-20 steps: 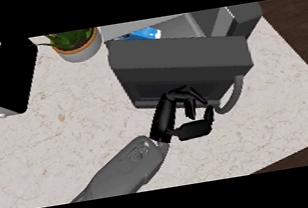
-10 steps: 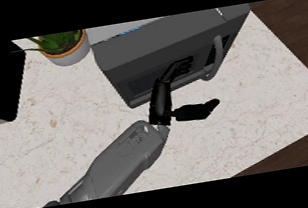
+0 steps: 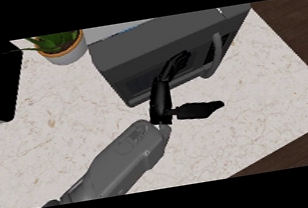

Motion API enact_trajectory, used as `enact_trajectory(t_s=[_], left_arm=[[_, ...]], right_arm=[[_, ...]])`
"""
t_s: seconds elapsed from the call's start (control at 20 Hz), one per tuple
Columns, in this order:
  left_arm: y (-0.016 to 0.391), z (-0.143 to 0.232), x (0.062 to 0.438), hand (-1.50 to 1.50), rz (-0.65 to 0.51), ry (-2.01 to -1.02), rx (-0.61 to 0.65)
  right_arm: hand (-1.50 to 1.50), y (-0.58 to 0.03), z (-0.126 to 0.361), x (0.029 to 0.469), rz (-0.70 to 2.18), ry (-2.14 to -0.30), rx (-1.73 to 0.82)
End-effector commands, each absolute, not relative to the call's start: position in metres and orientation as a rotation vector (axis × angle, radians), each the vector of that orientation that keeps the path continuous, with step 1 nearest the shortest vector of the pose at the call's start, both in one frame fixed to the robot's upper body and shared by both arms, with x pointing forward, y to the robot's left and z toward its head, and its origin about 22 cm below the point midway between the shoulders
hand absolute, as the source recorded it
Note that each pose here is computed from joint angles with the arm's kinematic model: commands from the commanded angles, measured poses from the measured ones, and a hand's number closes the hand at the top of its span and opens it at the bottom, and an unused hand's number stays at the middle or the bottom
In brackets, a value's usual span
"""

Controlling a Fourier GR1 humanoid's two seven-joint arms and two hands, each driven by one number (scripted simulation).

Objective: Pick up the milk, place it into the microwave and close the microwave

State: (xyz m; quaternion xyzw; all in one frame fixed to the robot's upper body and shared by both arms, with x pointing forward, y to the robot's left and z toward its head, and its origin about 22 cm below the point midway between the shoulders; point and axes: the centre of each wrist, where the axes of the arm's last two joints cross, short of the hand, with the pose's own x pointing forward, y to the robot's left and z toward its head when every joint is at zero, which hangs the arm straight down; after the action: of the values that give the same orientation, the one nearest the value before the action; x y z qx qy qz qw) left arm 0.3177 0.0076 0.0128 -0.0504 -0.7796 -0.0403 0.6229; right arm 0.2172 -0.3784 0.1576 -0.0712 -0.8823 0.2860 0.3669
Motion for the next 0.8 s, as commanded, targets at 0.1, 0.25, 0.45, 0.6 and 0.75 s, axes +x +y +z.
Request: enact_trajectory(t_s=[0.1,0.25,0.45,0.6,0.75], left_arm=[[0.011,0.026,0.338,-1.5,0.0,-1.797,-0.051],[0.01,0.028,0.341,-1.5,-0.009,-1.809,-0.06],[0.008,0.029,0.341,-1.5,0.001,-1.816,-0.066],[0.01,0.026,0.341,-1.5,0.007,-1.817,-0.071],[0.006,0.029,0.338,-1.5,-0.005,-1.836,-0.102]], right_arm=[[1.5,-0.381,0.164,0.222,0.754,-2.27,-0.223],[1.5,-0.378,0.17,0.227,0.771,-2.286,-0.228],[1.5,-0.378,0.177,0.232,0.779,-2.293,-0.24],[1.5,-0.382,0.176,0.234,0.764,-2.287,-0.25],[-1.5,-0.361,0.131,0.245,0.499,-2.281,0.109]])
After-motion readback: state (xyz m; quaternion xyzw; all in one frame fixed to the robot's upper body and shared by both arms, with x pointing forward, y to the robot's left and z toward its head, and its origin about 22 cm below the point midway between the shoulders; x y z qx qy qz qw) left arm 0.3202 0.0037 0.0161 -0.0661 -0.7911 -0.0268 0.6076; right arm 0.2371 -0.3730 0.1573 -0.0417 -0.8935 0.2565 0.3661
